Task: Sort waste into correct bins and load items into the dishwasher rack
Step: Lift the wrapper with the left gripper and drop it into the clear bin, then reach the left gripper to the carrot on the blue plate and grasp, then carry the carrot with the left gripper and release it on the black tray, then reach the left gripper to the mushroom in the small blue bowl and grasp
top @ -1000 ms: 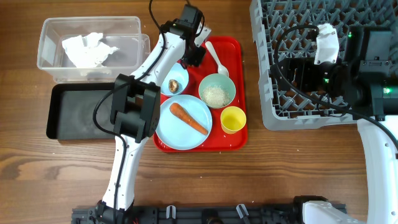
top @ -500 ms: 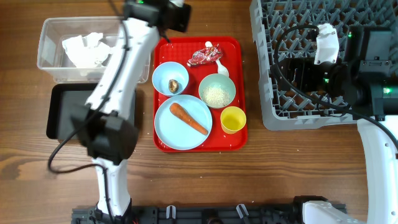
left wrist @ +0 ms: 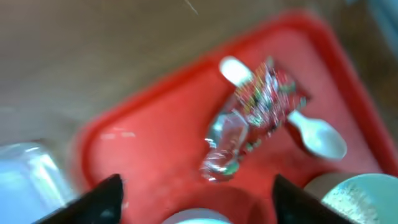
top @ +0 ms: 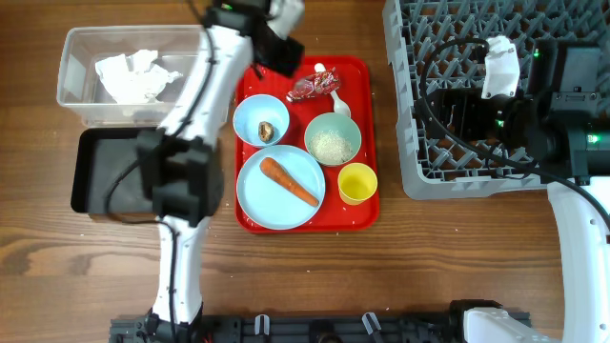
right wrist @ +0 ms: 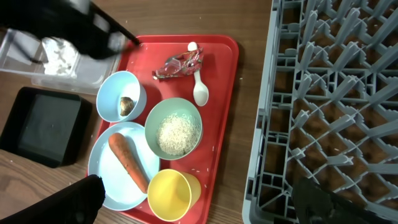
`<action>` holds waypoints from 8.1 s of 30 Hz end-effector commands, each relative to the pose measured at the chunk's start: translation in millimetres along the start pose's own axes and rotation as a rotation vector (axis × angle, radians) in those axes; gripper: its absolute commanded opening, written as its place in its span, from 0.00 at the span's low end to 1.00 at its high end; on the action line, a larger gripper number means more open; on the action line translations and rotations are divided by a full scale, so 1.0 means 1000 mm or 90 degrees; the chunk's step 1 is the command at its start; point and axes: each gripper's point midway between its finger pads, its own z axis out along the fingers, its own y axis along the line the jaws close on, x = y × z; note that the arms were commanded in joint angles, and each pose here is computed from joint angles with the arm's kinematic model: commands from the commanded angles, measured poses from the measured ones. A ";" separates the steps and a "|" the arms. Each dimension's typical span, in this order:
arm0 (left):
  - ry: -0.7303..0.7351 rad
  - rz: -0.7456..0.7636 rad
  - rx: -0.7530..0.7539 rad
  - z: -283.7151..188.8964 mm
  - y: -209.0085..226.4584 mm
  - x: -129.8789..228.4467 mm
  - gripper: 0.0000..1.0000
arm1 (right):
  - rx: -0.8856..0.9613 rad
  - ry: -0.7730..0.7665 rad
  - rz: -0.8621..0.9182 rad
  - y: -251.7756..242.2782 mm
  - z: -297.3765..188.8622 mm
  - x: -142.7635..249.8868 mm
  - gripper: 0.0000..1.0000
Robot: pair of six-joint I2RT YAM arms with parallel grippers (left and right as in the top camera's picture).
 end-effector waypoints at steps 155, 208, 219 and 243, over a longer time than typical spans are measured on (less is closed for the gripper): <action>0.187 -0.478 -0.114 -0.105 -0.068 0.161 0.06 | -0.004 -0.009 -0.002 0.000 0.000 -0.006 1.00; -0.019 -0.888 -0.371 -0.151 0.172 0.306 0.94 | -0.002 -0.025 -0.002 0.000 0.000 -0.013 1.00; -0.092 -0.412 -0.199 -0.152 0.067 0.176 1.00 | -0.002 -0.024 0.010 0.000 0.000 -0.012 1.00; -0.044 -0.038 -0.148 0.020 -0.025 0.114 0.91 | -0.002 -0.006 0.018 0.000 0.000 -0.005 1.00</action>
